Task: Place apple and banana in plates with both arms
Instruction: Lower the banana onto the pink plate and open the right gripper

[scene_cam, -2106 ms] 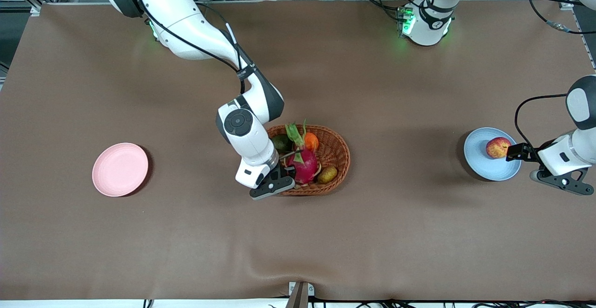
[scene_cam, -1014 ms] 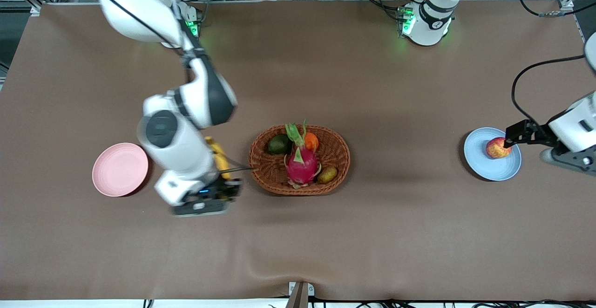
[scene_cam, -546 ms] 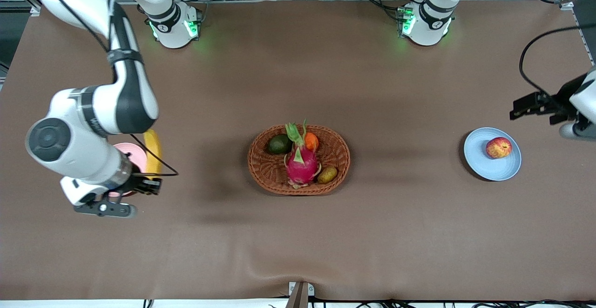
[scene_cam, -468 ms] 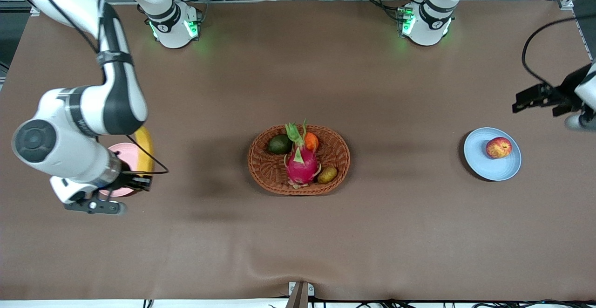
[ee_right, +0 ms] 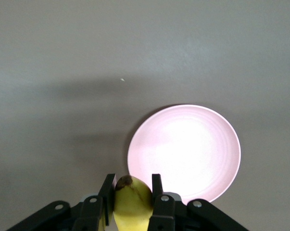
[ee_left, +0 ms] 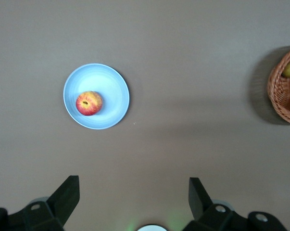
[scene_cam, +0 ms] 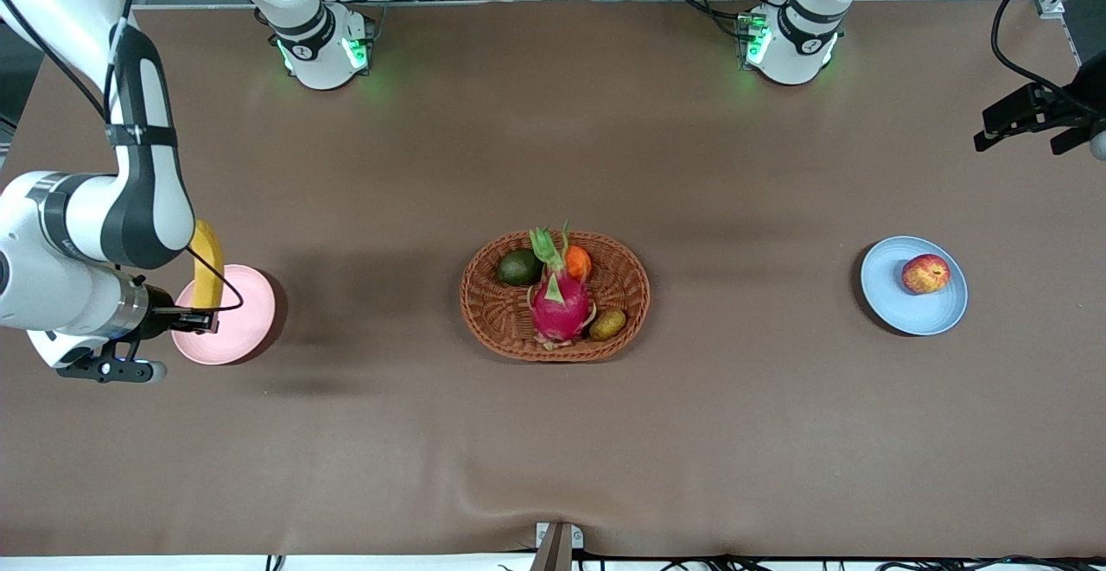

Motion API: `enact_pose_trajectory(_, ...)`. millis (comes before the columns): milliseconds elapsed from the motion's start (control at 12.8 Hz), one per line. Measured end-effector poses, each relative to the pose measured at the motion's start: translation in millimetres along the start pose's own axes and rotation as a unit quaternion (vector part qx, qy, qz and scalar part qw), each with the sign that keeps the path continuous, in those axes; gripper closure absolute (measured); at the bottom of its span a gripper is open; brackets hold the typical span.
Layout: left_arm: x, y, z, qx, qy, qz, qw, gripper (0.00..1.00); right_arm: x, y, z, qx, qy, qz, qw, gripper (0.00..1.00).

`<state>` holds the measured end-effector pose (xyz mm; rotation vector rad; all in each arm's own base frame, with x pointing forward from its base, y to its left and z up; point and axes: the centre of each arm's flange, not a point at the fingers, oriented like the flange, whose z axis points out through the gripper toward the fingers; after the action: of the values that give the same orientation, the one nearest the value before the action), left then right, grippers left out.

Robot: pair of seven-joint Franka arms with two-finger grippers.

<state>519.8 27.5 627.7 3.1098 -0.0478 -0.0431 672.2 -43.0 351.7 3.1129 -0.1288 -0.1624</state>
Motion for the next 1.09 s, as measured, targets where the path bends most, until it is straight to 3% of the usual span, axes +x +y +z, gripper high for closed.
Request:
enact_pose_trajectory(156,6.3,4.1,1.7,0.005,0.006,-0.005,1.000,0.00,3.5,16.4,27.7,-0.004,-0.013,-0.002,1.000,0.66)
enact_pose_trajectory(468,11.6,14.3,-1.0,0.006,0.012,-0.009,1.000,0.00,15.5,40.8,84.5,-0.013,-0.013,0.007,1.000,0.66)
enact_pose_trajectory(780,13.2,17.9,-2.6,0.007,0.019,-0.008,1.000,0.00,20.3,37.9,108.7,0.008,-0.009,0.021,1.000,0.65)
enact_pose_trajectory(858,13.9,20.3,-3.3,0.007,0.022,-0.006,1.000,0.00,20.3,38.5,110.0,0.008,-0.010,0.021,1.000,0.60)
enact_pose_trajectory(1092,14.5,27.9,-12.9,0.006,0.033,-0.010,0.999,0.00,21.9,36.0,107.1,0.009,-0.007,0.019,1.000,0.28)
